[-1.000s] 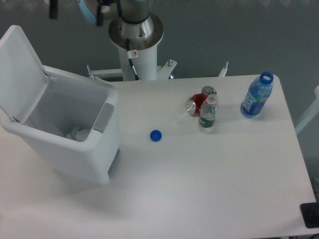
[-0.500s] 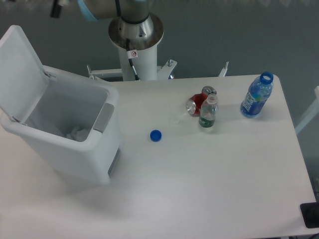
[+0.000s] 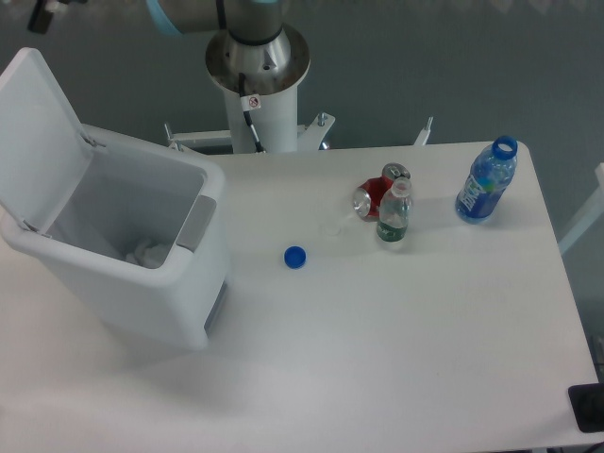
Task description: Close the trash can
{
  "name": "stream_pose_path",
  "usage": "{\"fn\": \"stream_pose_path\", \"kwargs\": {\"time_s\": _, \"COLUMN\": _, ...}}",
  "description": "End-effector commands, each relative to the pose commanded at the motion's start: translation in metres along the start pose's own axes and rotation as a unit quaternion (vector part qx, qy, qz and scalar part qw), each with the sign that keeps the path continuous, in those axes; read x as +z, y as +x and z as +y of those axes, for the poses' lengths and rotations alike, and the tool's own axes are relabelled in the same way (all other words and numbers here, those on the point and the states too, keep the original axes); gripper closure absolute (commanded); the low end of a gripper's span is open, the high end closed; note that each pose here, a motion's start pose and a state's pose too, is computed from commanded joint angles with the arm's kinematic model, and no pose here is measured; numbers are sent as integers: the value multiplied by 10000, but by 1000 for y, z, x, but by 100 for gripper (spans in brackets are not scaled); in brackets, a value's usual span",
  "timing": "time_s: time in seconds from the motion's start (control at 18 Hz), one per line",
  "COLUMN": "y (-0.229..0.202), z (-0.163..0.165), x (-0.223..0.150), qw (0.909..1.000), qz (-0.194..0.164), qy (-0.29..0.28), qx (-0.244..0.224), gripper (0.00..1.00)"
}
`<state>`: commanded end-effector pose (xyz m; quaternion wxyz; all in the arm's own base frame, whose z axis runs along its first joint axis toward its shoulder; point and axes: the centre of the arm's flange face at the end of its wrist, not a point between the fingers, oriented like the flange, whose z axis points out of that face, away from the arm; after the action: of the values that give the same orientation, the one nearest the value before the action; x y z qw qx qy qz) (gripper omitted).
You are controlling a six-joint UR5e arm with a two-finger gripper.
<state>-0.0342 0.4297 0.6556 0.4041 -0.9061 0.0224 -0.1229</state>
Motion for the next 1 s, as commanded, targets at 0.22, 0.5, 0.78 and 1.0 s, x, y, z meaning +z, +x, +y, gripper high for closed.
{"fn": "stream_pose_path", "kwargs": {"time_s": 0.22, "y": 11, "z": 2, "x": 3, "qw": 9999, "qz": 99, "qy": -33, "qx": 87, "gripper": 0}}
{"fn": "stream_pose_path", "kwargs": {"time_s": 0.5, "y": 19, "z": 1, "x": 12, "qw": 9994, "qz": 295, "qy": -48, "qx": 153, "gripper": 0}}
{"fn": "stream_pose_path", "kwargs": {"time_s": 0.78, "y": 22, "z": 1, "x": 19, "qw": 9990, "qz": 402, "qy": -92, "qx": 171, "gripper": 0}}
{"fn": "stream_pose_path", "kwargs": {"time_s": 1.0, "y": 23, "z": 0, "x": 36, "qw": 9981, "qz": 549, "qy": -211, "qx": 197, "gripper": 0}}
